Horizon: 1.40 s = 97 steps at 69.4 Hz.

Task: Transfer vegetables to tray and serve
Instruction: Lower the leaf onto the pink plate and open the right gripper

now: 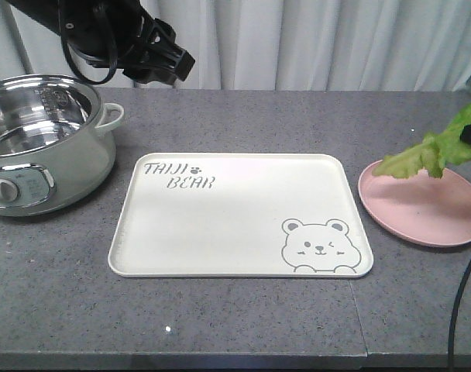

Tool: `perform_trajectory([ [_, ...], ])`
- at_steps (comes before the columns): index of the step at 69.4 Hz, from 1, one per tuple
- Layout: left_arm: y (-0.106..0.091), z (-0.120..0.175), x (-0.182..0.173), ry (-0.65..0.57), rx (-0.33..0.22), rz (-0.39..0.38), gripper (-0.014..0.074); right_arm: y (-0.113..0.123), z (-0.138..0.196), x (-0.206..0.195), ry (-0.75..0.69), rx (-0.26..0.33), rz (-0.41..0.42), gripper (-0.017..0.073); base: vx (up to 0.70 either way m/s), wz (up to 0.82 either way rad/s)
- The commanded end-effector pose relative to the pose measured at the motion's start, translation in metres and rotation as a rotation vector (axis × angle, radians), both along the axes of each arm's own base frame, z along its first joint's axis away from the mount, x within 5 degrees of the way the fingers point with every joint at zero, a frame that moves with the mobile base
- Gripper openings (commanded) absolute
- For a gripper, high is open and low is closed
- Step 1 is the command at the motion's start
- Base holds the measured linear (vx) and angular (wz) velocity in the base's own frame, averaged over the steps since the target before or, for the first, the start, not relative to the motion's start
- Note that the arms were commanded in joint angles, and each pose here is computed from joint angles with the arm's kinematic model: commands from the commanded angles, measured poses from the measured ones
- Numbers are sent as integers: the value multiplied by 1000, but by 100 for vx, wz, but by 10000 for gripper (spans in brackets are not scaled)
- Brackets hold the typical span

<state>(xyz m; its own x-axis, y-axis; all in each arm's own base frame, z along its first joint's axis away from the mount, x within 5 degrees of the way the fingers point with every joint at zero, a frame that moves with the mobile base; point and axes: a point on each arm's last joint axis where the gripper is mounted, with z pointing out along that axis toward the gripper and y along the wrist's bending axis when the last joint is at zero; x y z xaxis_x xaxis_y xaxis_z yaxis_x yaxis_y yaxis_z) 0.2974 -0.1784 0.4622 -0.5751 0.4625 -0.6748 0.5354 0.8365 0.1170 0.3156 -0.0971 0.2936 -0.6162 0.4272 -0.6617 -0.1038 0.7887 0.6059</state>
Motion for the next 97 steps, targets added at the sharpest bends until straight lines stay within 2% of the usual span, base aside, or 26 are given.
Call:
perform_trajectory([
  [1,7,23,-13,-74,-53,6,359,-1,2,6,-33,37,42,-2,0,0],
  [15,7,23,-13,-73,-52,6,356,-6,-33,19,44,94,102,1,0,0],
  [27,7,23,-13,-73,-53,7,356,-8,-41,22,55,78,93,20,0,0],
  [39,7,23,-13,-70,-59,14,356,-9,-42,21,64,53,100,150,0,0],
  [51,7,22,-13,-69,-60,14,356,-15,-48,21,106,1,50,363,0,0],
  [58,7,22,-13,-69,-60,14,356,-18,-48,23,116,-24,23,427,0,0],
  [65,7,22,-13,-69,-60,14,356,-21,-43,25,124,-46,3,431,0,0],
  [81,6,22,-13,-65,-67,10,356,-34,-19,34,143,-146,-32,430,0,0],
  [97,6,22,-13,-63,-71,15,356,-27,1,44,131,-247,-8,430,0,0],
])
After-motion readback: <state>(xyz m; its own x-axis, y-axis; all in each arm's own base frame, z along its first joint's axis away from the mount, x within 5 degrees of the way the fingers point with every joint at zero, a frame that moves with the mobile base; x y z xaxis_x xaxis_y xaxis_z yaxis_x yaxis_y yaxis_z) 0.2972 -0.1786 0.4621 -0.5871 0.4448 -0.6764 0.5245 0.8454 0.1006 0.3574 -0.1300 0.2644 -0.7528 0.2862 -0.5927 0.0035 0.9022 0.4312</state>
